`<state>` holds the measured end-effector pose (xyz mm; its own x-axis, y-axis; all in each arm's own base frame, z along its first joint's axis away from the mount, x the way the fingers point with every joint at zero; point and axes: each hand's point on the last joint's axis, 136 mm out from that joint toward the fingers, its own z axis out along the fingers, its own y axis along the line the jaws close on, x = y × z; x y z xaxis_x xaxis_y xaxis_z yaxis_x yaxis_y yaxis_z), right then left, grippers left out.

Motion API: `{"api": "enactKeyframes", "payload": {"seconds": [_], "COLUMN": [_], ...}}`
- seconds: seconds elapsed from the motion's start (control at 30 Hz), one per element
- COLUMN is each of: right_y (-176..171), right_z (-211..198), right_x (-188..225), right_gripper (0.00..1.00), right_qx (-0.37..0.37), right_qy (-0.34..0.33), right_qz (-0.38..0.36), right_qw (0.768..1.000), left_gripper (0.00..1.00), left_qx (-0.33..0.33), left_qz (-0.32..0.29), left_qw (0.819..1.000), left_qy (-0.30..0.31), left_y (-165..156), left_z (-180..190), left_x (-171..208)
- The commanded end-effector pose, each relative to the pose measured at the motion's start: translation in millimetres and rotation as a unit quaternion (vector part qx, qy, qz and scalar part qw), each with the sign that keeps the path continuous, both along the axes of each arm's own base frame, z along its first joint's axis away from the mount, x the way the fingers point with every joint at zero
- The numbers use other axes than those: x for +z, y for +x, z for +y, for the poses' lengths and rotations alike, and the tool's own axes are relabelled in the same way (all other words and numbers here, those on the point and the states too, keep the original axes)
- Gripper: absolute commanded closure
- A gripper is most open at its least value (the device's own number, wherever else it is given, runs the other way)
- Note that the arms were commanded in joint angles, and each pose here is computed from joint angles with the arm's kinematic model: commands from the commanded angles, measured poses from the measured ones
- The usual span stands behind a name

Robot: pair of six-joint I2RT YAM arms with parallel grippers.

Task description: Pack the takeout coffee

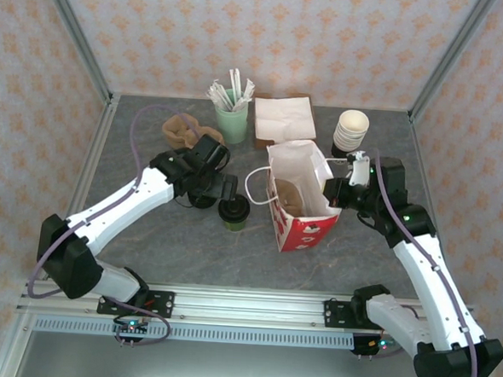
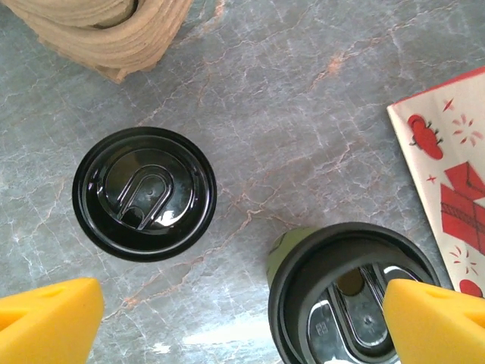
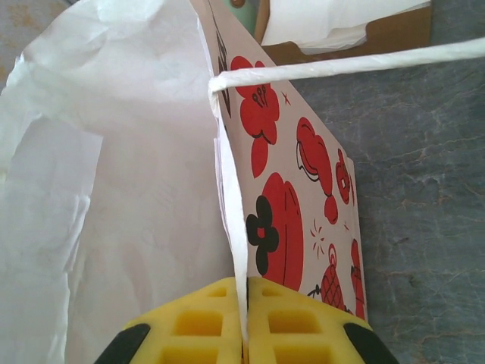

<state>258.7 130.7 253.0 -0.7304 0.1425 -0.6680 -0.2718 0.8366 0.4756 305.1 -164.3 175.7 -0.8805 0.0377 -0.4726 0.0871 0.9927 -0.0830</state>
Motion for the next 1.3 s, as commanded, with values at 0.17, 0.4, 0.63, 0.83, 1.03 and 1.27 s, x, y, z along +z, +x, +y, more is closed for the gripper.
{"api": "enactKeyframes", "payload": {"seconds": [0.17, 0.4, 0.63, 0.83, 1.03, 1.27], "right_y": [7, 21, 27, 26, 18, 8], "right_z": [0, 7, 10, 11, 8, 6], "right_x": [23, 30, 33, 49, 68, 78], "right_gripper": [0.93, 0.93, 0.94, 0.96, 0.97, 0.98], "right_qx": [-0.012, -0.016, -0.024, -0.023, -0.014, -0.003], "right_qy": [0.004, 0.018, 0.017, 0.013, 0.000, -0.013], "right_qz": [-0.037, -0.031, -0.036, -0.069, -0.088, -0.104], "right_qw": [0.999, 0.999, 0.999, 0.997, 0.996, 0.994], "left_gripper": [0.04, 0.05, 0.12, 0.13, 0.20, 0.32], "left_qx": [0.024, 0.004, -0.071, -0.156, -0.240, -0.283], "left_qz": [-0.017, -0.055, -0.128, -0.169, -0.159, -0.108], "left_qw": [0.999, 0.997, 0.985, 0.969, 0.950, 0.941], "left_qy": [-0.022, -0.049, -0.087, -0.093, -0.121, -0.147], "left_y": [23, 42, 50, 27, -1, -17], "left_z": [1, -10, -38, -81, -139, -182], "left_x": [17, 69, 156, 202, 213, 193]}}
